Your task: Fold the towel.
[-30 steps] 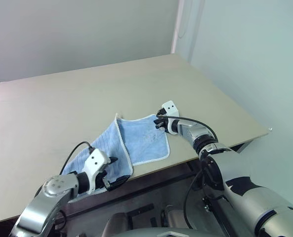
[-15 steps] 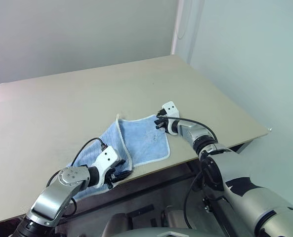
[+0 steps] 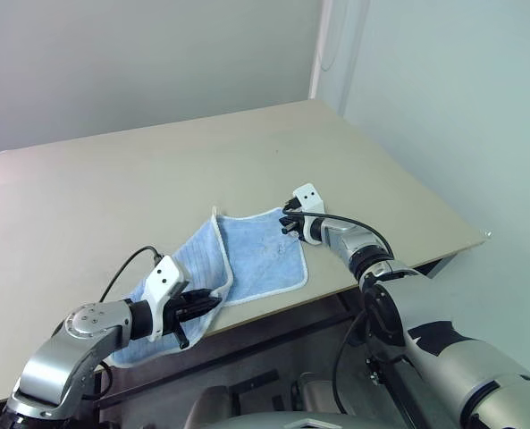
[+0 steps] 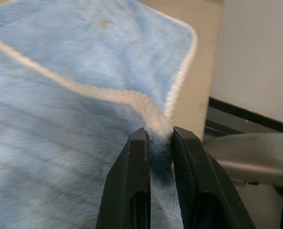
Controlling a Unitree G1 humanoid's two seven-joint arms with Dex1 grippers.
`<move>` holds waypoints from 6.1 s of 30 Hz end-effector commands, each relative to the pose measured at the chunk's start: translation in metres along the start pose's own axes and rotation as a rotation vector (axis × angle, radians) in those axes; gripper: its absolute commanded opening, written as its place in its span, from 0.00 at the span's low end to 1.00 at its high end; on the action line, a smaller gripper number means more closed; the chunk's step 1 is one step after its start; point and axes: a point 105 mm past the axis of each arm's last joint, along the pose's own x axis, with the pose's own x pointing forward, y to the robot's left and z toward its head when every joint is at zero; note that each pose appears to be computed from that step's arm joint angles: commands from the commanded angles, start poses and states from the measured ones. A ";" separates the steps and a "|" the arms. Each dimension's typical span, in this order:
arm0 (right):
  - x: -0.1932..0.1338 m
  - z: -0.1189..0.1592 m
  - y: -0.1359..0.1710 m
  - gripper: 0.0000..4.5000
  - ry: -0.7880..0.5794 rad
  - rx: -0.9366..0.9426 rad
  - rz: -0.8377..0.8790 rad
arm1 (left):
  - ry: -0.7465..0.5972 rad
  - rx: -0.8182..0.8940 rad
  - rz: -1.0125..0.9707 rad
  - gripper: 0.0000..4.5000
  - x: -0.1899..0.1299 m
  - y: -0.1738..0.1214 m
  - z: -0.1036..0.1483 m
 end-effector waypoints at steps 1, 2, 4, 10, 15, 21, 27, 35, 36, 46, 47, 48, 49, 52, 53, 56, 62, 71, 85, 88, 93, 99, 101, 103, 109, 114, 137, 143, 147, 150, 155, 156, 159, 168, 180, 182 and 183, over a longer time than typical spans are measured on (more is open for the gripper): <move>-0.001 0.009 -0.003 0.00 -0.025 -0.017 -0.017 | -0.031 -0.004 0.057 0.17 -0.013 0.014 0.010; -0.001 0.010 -0.004 0.00 -0.029 -0.016 -0.019 | -0.039 -0.010 0.069 0.17 -0.015 0.018 0.011; -0.001 0.014 -0.004 0.00 -0.042 -0.012 -0.019 | -0.054 -0.030 0.095 0.17 -0.022 0.026 0.012; -0.003 0.017 -0.008 0.00 -0.051 -0.005 -0.036 | -0.048 -0.062 0.105 0.17 -0.031 0.035 0.009; -0.003 0.016 -0.009 0.00 -0.046 -0.001 -0.040 | -0.033 -0.083 0.084 0.01 -0.027 0.032 0.003; -0.005 0.016 -0.012 0.00 -0.049 0.007 -0.047 | -0.058 -0.088 0.111 0.01 -0.028 0.039 0.008; -0.010 0.043 -0.020 0.00 -0.145 0.046 -0.061 | -0.146 -0.054 0.269 0.01 -0.048 0.076 0.038; -0.036 0.131 -0.042 0.00 -0.400 0.042 -0.177 | -0.236 0.119 0.667 0.01 -0.103 0.183 0.097; -0.041 0.141 -0.047 0.00 -0.425 0.032 -0.221 | -0.247 0.152 0.694 0.01 -0.109 0.193 0.107; -0.077 0.197 -0.060 0.00 -0.658 -0.093 -0.351 | -0.396 0.323 1.050 0.01 -0.154 0.247 0.173; -0.078 0.197 -0.060 0.00 -0.675 -0.090 -0.344 | -0.421 0.329 1.037 0.01 -0.154 0.246 0.173; -0.078 0.194 -0.057 0.00 -0.698 -0.095 -0.310 | -0.418 0.355 0.993 0.01 -0.150 0.242 0.168; -0.077 0.191 -0.054 0.00 -0.715 -0.107 -0.275 | -0.413 0.383 0.948 0.01 -0.145 0.238 0.162; -0.075 0.170 -0.047 0.00 -0.744 -0.120 -0.175 | -0.382 0.417 0.789 0.01 -0.134 0.224 0.129; -0.076 0.164 -0.046 0.00 -0.762 -0.102 -0.147 | -0.366 0.420 0.746 0.01 -0.133 0.218 0.116; -0.078 0.134 -0.037 0.00 -0.803 -0.092 -0.014 | -0.285 0.422 0.673 0.01 -0.138 0.200 0.072; -0.102 0.064 -0.027 0.00 -0.800 -0.138 0.124 | -0.205 0.369 0.618 0.01 -0.163 0.154 0.024; -0.157 -0.007 -0.024 0.00 -0.657 -0.083 0.132 | -0.052 0.227 0.582 0.01 -0.189 0.097 -0.021; -0.150 -0.017 -0.036 0.00 -0.463 0.010 0.079 | -0.044 0.177 0.510 0.01 -0.161 0.106 -0.026; -0.131 -0.023 -0.045 0.00 -0.403 0.021 0.041 | -0.076 0.177 0.508 0.01 -0.139 0.127 -0.020; -0.104 -0.029 -0.048 0.00 -0.336 -0.001 0.031 | -0.082 0.167 0.520 0.01 -0.113 0.156 -0.017; -0.084 -0.023 -0.044 0.00 -0.322 0.021 0.040 | -0.104 0.160 0.591 0.01 -0.099 0.188 -0.007; -0.080 -0.020 -0.046 0.00 -0.332 0.015 0.013 | -0.103 0.153 0.606 0.01 -0.096 0.195 -0.006; -0.075 -0.019 -0.051 0.00 -0.317 0.036 -0.025 | -0.104 0.137 0.598 0.06 -0.091 0.198 -0.006; -0.069 -0.008 -0.055 0.39 -0.323 0.064 -0.039 | -0.138 0.126 0.588 0.46 -0.085 0.200 -0.003; -0.077 0.020 -0.065 0.80 -0.405 0.110 -0.059 | -0.208 0.128 0.668 0.71 -0.099 0.207 0.011; -0.157 -0.034 -0.041 0.87 0.109 0.824 0.332 | -0.237 0.045 0.209 0.71 -0.062 0.069 0.022; -0.149 -0.037 -0.030 0.87 0.133 0.830 0.363 | -0.217 0.061 0.192 0.71 -0.053 0.068 0.019; -0.137 -0.033 -0.025 0.87 0.118 0.841 0.378 | -0.207 0.071 0.187 0.71 -0.047 0.069 0.019; -0.124 -0.027 -0.024 0.87 0.088 0.855 0.379 | -0.214 0.071 0.181 0.71 -0.043 0.068 0.021; -0.108 -0.022 -0.027 0.87 0.056 0.878 0.346 | -0.215 0.079 0.187 0.71 -0.040 0.069 0.022; -0.105 -0.021 -0.028 0.87 0.051 0.878 0.334 | -0.216 0.079 0.190 0.71 -0.040 0.070 0.022; -0.101 -0.023 -0.032 0.73 0.055 0.900 0.307 | -0.204 0.088 0.209 0.71 -0.041 0.071 0.019; -0.117 -0.033 -0.035 0.01 0.088 0.913 0.346 | -0.220 0.079 0.257 0.71 -0.043 0.076 0.017; -0.188 -0.048 -0.104 0.01 0.163 0.761 0.094 | -0.231 0.059 0.311 0.71 -0.049 0.086 0.011; -0.204 -0.046 -0.119 0.01 0.173 0.683 0.039 | -0.229 0.059 0.314 0.71 -0.049 0.086 0.012; -0.210 -0.037 -0.124 0.01 0.155 0.643 0.031 | -0.229 0.060 0.315 0.71 -0.049 0.086 0.012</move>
